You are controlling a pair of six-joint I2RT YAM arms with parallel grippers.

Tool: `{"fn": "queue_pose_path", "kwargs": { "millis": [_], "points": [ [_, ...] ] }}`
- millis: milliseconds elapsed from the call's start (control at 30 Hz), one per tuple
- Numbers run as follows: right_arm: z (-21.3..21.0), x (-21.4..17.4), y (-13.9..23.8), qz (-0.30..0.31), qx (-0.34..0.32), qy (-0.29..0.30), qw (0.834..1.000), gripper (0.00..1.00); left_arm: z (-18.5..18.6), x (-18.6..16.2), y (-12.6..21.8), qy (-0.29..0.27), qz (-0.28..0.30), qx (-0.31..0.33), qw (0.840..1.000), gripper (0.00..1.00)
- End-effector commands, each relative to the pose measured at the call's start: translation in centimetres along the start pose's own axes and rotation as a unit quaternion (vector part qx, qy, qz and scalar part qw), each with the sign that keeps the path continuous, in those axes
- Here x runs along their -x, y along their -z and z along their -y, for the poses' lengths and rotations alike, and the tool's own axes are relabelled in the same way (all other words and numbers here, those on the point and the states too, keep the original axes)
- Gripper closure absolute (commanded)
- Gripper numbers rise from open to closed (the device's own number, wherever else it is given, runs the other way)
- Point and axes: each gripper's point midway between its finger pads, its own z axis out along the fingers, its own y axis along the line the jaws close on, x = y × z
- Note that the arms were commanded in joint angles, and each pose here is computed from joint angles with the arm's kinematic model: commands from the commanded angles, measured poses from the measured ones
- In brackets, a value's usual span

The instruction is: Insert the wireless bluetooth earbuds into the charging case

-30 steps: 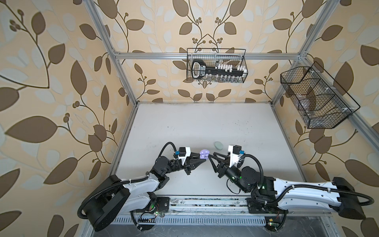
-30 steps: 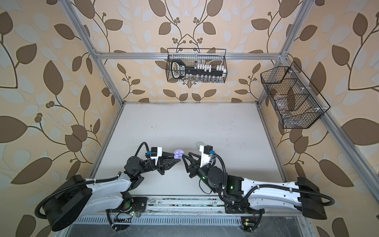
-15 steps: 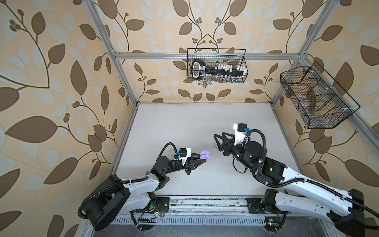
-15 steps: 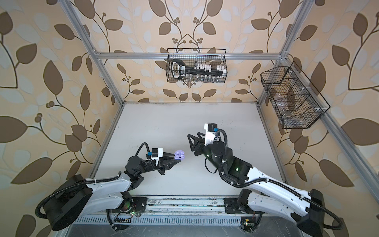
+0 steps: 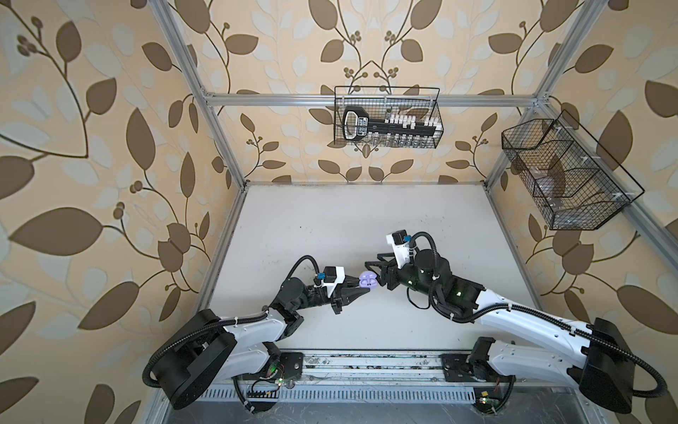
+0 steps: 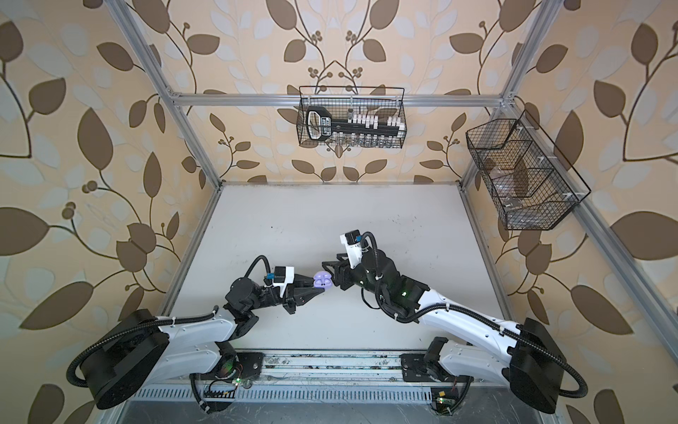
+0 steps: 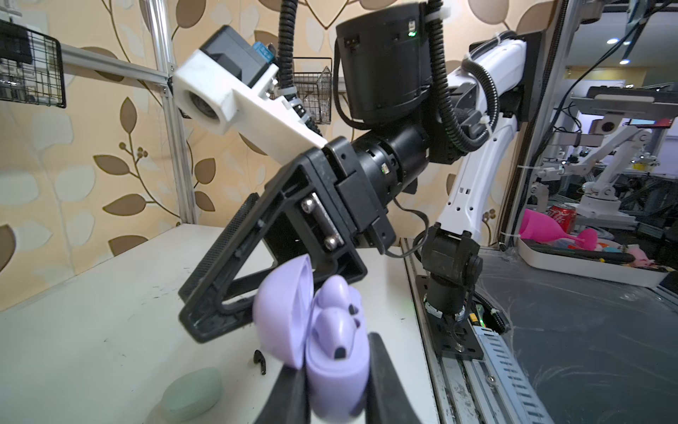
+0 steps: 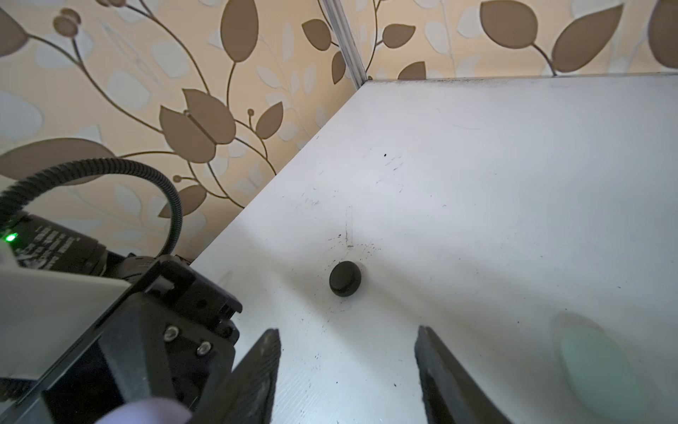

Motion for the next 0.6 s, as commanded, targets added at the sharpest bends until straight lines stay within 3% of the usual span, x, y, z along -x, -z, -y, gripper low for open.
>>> {"fn": "queue_pose_path", "kwargs": {
  "millis": [0,367,467,567],
  "points": [
    [-4.7,1.0,1.4,0.025,0.108,0.023,0.994,0.39,-0.5,1.3,-0.8,-0.016,0.016,-0.001,1.0,1.0],
    [-5.6,1.7,3.6,0.066,0.152,0.038,0.985,0.4,-1.6,0.6,-1.3,0.008,0.007,0.017,1.0,1.0],
    [-1.8,2.4,3.6,0.079,0.037,0.036,0.996,0.4,-3.8,-0.4,-1.3,0.034,-0.007,0.073,0.997,1.0],
    [5.0,3.0,4.8,0.092,-0.131,0.0,0.987,0.36,-7.3,-2.2,-1.6,0.086,-0.051,0.149,0.984,1.0]
  ]
}}
